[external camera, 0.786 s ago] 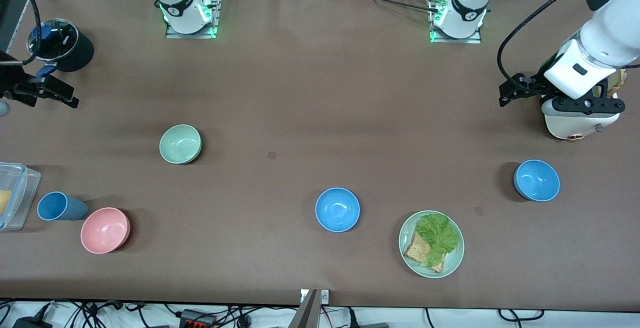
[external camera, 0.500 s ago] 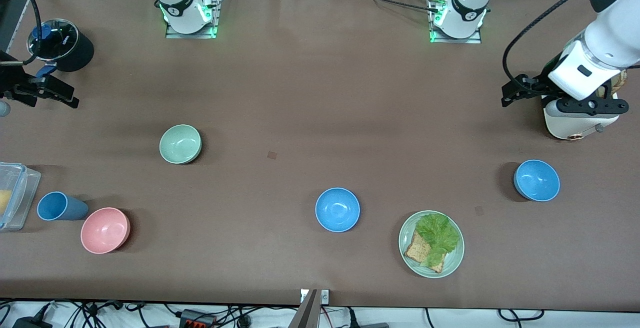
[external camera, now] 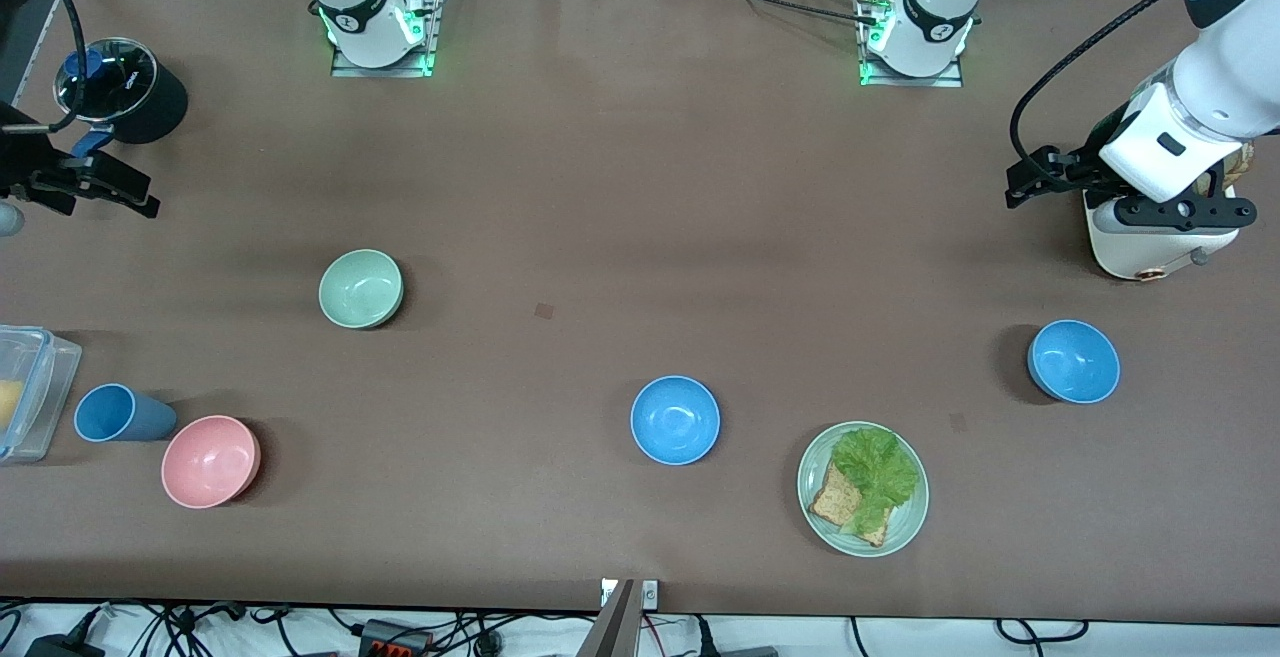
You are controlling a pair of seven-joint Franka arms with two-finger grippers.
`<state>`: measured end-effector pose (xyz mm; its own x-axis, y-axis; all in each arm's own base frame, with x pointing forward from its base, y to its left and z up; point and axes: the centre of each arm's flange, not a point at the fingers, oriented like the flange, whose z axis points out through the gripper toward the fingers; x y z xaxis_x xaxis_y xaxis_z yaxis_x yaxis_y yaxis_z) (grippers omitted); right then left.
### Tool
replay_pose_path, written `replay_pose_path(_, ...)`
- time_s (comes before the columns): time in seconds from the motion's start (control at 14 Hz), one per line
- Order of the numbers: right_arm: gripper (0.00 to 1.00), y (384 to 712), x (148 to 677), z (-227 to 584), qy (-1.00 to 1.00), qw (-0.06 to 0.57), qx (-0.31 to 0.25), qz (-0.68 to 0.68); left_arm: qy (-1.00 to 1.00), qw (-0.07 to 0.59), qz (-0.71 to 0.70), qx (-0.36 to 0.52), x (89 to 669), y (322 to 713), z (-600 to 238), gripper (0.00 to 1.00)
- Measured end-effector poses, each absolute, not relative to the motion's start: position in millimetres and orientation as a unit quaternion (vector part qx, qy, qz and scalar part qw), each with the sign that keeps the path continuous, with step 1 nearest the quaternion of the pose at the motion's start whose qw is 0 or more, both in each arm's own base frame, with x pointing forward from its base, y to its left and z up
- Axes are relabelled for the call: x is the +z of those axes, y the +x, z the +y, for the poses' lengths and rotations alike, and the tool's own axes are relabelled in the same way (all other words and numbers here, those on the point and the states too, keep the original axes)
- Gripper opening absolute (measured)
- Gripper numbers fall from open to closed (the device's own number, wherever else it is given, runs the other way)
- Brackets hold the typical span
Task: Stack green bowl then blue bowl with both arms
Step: 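Move the right gripper toward the pale green bowl, then grasp the green bowl with the right gripper while the left gripper reaches the blue bowl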
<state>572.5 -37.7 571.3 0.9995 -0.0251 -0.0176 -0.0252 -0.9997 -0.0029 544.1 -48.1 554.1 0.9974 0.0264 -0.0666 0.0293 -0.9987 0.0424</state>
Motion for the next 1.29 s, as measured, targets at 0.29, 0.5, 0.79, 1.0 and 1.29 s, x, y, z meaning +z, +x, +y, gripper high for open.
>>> replay_pose_path(0.29,1.00,590.1,498.4,-35.0,-0.998,0.000,0.062,0.010,0.999,0.022,0.021,-0.035,553.4,544.3,-42.1,1.00)
replay_pose_path(0.5,1.00,602.7,433.4,-20.3,-0.995,-0.007,0.099,-0.004,0.998,0.023,0.043,-0.051,542.8,545.6,-18.6,1.00)
replay_pose_path(0.79,1.00,610.5,348.0,-19.0,-0.989,-0.011,0.149,-0.006,0.995,0.030,0.070,-0.068,518.4,555.1,33.4,1.00)
replay_pose_path(1.0,1.00,612.5,298.9,-18.6,-0.985,-0.013,0.171,-0.007,0.994,0.034,0.088,-0.055,504.6,565.3,57.6,1.00)
replay_pose_path(1.29,1.00,611.0,250.6,-10.1,-0.984,-0.009,0.178,-0.010,0.992,0.048,0.087,-0.084,472.2,565.6,107.3,1.00)
